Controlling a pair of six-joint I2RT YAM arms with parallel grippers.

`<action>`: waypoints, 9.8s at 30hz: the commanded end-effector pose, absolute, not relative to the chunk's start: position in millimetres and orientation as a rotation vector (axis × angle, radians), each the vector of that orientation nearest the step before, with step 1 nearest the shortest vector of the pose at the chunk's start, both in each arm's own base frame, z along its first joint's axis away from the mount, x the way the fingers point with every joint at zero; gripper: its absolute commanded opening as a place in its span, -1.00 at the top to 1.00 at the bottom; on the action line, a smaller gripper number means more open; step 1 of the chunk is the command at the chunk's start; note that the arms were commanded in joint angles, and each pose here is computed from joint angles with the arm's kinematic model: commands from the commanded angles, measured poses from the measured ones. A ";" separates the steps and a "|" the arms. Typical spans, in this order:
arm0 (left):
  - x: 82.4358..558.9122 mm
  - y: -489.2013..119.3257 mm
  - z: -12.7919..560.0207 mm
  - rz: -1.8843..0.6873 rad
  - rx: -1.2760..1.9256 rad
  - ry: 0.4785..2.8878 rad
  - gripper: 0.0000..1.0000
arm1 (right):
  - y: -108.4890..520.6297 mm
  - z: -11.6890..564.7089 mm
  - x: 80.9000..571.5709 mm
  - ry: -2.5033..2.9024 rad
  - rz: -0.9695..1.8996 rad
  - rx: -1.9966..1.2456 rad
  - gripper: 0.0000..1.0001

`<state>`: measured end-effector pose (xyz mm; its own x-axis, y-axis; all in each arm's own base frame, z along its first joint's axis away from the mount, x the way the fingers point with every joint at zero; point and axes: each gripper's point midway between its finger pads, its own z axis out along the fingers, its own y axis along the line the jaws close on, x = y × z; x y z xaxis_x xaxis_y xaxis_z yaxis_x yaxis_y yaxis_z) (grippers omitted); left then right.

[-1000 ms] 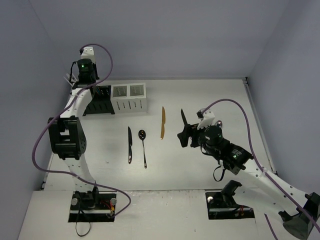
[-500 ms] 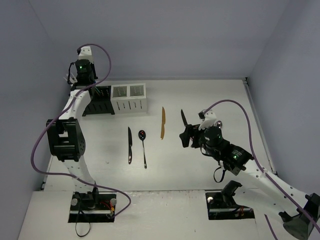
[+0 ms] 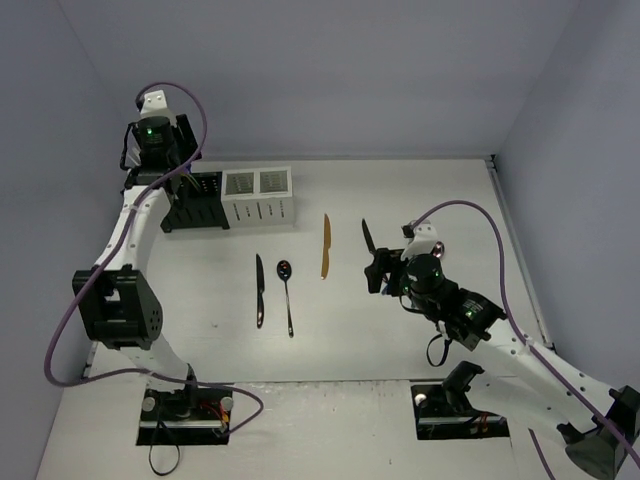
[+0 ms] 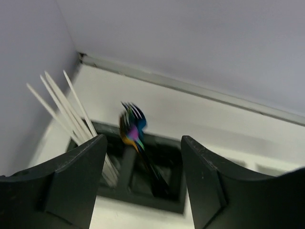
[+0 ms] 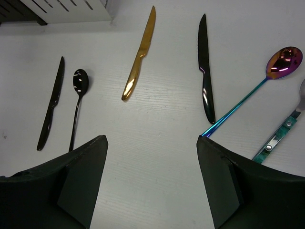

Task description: Sort the eating utensils into containers

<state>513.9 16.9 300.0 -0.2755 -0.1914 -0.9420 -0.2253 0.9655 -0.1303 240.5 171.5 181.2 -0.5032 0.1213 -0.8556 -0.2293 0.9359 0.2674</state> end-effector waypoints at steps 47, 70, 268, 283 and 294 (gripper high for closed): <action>301.8 -223.5 70.0 -0.187 -0.027 2.695 1.00 | 150.9 175.9 233.4 2.040 0.425 0.070 -0.46; 526.8 -116.8 403.6 -0.123 0.180 1.448 1.00 | 155.9 181.9 234.3 2.039 0.432 0.020 -0.46; 383.7 -117.5 353.1 -0.273 0.004 1.835 -0.41 | 87.0 88.6 327.4 2.313 -0.023 0.510 -0.27; 295.2 -123.5 247.2 -0.440 0.074 2.045 -0.41 | 77.1 45.2 360.8 2.409 -0.123 0.580 0.10; 291.2 -126.6 240.7 -0.466 0.084 2.064 -0.41 | 63.4 12.4 364.6 2.460 -0.165 0.615 0.33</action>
<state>286.3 -121.0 222.2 -0.5640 -0.0974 -0.8200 0.2217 0.9387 -0.2639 354.1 67.3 8.8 -0.7426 0.3764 -0.5540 0.4452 0.8953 0.0116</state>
